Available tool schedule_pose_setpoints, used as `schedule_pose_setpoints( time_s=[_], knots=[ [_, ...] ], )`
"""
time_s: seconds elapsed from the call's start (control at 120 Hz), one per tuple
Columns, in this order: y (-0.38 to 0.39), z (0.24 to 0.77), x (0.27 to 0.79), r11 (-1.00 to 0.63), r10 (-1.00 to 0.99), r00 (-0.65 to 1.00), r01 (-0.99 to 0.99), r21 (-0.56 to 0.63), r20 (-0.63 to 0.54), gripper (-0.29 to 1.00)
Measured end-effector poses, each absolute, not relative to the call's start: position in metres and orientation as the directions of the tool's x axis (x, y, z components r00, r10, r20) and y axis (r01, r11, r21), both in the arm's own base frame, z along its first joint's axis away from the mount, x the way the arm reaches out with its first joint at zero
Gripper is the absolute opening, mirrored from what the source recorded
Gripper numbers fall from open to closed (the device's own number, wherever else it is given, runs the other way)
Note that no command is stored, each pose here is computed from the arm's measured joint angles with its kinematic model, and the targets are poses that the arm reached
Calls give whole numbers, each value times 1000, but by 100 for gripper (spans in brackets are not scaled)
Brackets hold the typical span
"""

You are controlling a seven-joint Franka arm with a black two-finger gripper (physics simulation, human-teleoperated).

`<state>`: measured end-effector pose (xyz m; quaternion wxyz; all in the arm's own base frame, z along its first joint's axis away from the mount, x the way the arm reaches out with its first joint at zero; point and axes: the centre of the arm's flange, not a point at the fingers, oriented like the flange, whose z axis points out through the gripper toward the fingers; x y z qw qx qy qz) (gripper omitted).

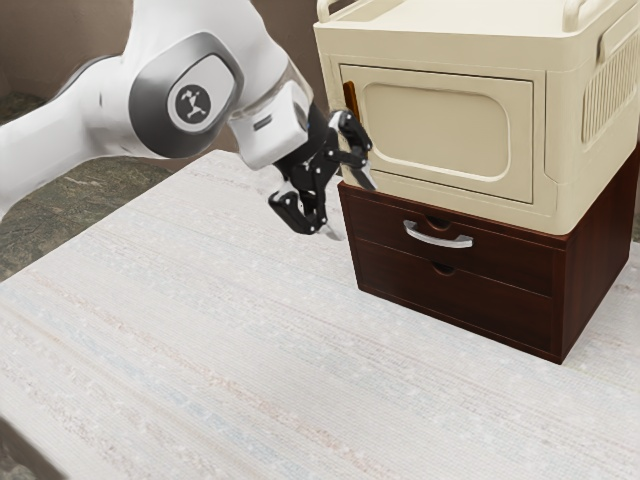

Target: Pull the drawer handle with one arm to open the drawer

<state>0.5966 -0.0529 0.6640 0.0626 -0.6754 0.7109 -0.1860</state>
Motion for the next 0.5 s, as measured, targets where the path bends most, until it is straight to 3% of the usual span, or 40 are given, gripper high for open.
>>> schedule_pose_setpoints(
  time_s=[0.233, 0.5],
  knots=[
    [-63, 647, 608, 49, -983, -115, -915, -402, 142, 56],
    [-56, 618, 630, 41, -987, -103, -905, -423, 123, 34]
  ],
)
